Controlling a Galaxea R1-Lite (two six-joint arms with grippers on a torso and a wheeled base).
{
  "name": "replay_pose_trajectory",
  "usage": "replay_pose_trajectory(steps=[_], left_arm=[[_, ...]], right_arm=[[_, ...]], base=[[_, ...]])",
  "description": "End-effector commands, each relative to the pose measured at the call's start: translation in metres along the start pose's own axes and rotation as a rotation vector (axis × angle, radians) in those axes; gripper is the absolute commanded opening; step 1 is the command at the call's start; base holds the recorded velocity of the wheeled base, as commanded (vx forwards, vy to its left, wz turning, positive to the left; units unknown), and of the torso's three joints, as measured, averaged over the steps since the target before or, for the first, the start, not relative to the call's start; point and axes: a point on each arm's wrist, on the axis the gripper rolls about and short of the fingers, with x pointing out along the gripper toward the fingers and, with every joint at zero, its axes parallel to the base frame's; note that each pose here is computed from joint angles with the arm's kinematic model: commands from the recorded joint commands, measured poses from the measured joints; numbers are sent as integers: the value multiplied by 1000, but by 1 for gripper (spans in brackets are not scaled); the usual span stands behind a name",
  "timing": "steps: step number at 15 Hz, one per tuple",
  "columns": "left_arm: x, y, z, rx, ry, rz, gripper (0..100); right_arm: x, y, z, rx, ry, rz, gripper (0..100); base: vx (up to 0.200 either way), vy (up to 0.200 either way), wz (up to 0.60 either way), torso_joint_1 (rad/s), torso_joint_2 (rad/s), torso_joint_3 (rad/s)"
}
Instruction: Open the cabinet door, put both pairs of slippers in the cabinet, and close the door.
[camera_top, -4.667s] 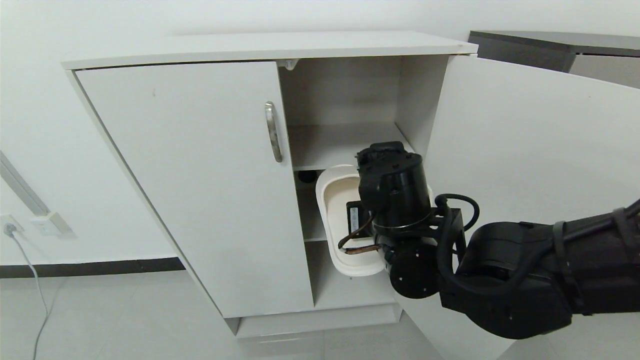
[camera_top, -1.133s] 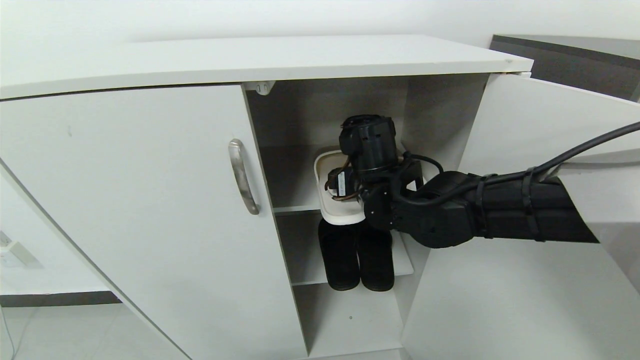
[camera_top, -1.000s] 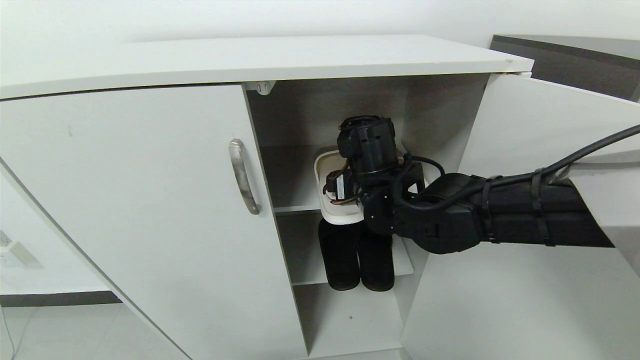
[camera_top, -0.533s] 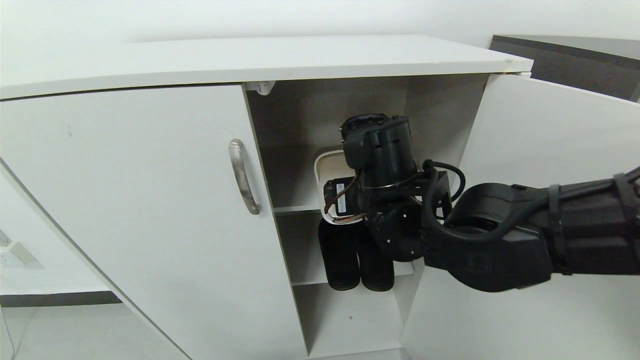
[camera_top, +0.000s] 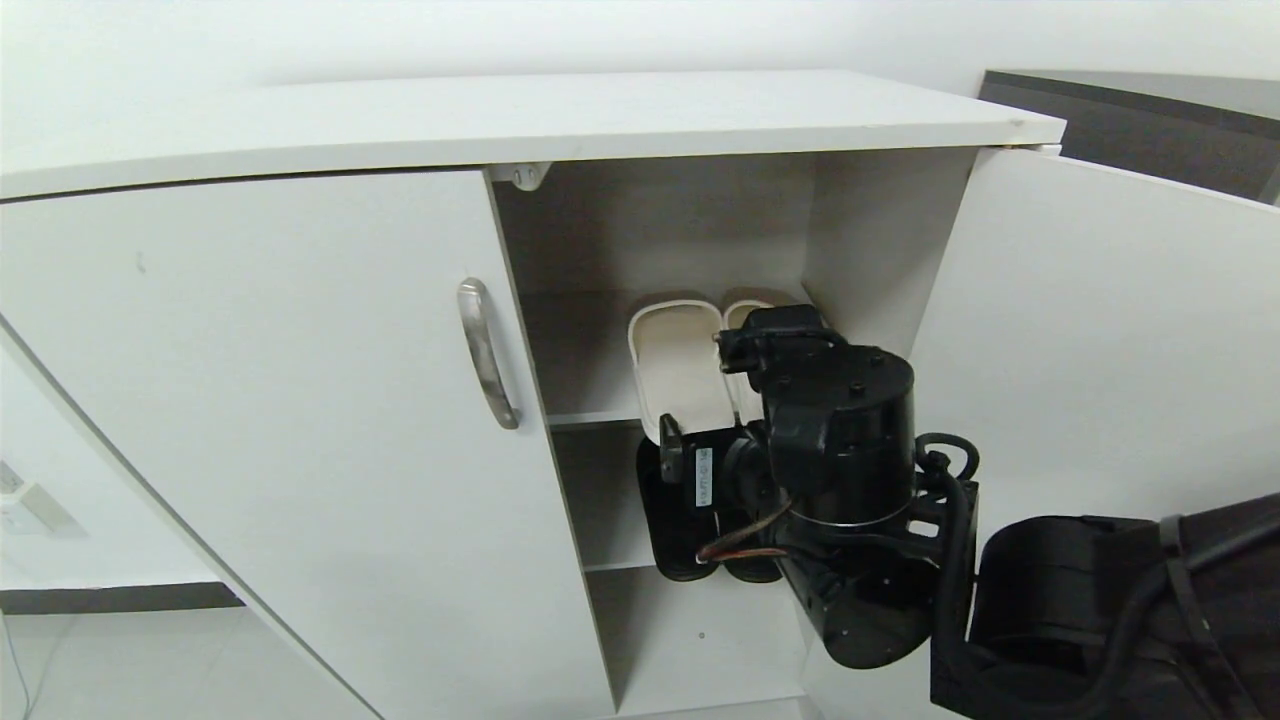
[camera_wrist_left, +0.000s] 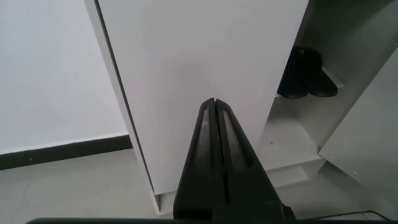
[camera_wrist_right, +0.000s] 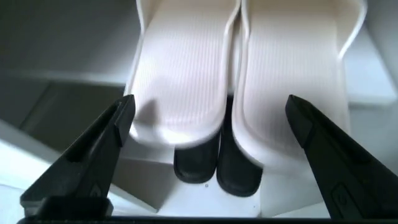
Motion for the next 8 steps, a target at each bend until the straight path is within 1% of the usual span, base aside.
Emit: replay_pose_trajectory(steps=[1,8], left_arm=[[0,0,0,-1,1,0,0],[0,0,0,2,1,-1,0]], right_arm=[[-2,1,-9,-21,21,5,0],[1,8,-25,-41,49,26,0]], base=[[0,0,0,0,0,0],[0,0,0,0,0,0]])
